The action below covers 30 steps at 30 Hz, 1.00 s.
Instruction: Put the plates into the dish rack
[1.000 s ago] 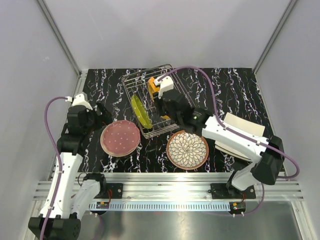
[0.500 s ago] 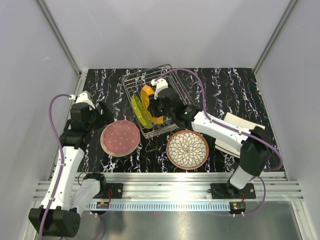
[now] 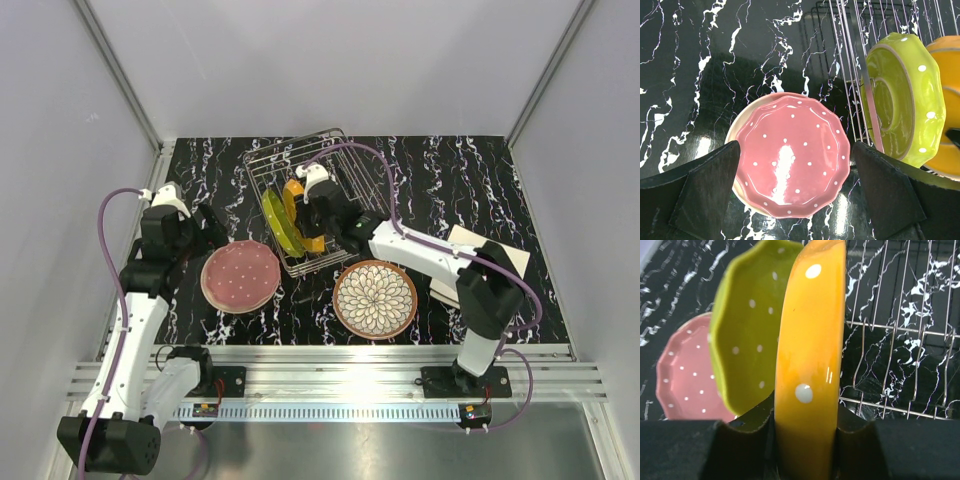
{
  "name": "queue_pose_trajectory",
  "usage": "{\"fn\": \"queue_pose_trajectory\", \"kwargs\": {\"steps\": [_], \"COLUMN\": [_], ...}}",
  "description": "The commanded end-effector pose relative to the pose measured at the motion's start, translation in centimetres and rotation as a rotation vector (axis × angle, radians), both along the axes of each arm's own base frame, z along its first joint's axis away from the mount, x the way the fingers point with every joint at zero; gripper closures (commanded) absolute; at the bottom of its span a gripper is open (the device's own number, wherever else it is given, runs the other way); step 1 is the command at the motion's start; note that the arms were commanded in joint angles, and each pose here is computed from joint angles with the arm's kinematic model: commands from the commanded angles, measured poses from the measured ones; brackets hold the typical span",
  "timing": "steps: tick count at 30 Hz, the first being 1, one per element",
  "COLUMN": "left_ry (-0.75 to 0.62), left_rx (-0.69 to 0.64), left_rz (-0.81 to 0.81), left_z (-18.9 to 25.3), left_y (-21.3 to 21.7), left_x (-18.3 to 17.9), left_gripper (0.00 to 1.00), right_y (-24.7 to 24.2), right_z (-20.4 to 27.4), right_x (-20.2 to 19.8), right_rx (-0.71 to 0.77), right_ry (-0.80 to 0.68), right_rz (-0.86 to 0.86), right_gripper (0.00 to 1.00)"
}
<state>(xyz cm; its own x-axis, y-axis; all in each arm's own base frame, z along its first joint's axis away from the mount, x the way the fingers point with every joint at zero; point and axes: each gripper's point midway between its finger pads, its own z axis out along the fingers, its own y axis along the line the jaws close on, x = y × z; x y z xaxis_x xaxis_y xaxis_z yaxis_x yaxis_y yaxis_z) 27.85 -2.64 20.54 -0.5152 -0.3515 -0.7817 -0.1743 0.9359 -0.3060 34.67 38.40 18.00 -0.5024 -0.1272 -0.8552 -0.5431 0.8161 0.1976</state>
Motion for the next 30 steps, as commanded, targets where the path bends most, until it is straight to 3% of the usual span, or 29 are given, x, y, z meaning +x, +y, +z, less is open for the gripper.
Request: {"fn": "queue_pose_trajectory", "kwargs": {"steps": [1,5,8,12,23,30], "left_ry": [-0.067,-0.068,-0.064,-0.065,-0.062,-0.053], "left_rx": [0.003,0.004,0.003,0.001,-0.009,-0.013], "left_rz": [-0.028,-0.027,-0.026,-0.025,-0.046,-0.034], "left_z": [1.5,1.5,1.4,1.4,1.4,1.2], "left_y": [-0.4,-0.3,-0.3,-0.3,-0.7,-0.4], "left_x": [0.8,0.8,0.8,0.8,0.8,0.9], "left_gripper": [0.01,0.01,0.01,0.01,0.01,0.01], "right_y": [2.6,3.0,3.3,3.5,3.2,0.2], "right_z": [6.8,5.9,6.0,6.0,6.9,8.2], "right_x": [2.6,2.6,2.3,2.3,2.0,-0.4], "right_rx": [0.169,0.165,0.180,0.180,0.181,0.172], "right_ry": [-0.155,-0.139,-0.130,-0.122,-0.124,-0.114], "right_rz": [-0.003,0.008,0.021,0.030,0.032,0.021], "right_gripper": [1.00,0.83,0.59,0.44,0.40,0.36]}}
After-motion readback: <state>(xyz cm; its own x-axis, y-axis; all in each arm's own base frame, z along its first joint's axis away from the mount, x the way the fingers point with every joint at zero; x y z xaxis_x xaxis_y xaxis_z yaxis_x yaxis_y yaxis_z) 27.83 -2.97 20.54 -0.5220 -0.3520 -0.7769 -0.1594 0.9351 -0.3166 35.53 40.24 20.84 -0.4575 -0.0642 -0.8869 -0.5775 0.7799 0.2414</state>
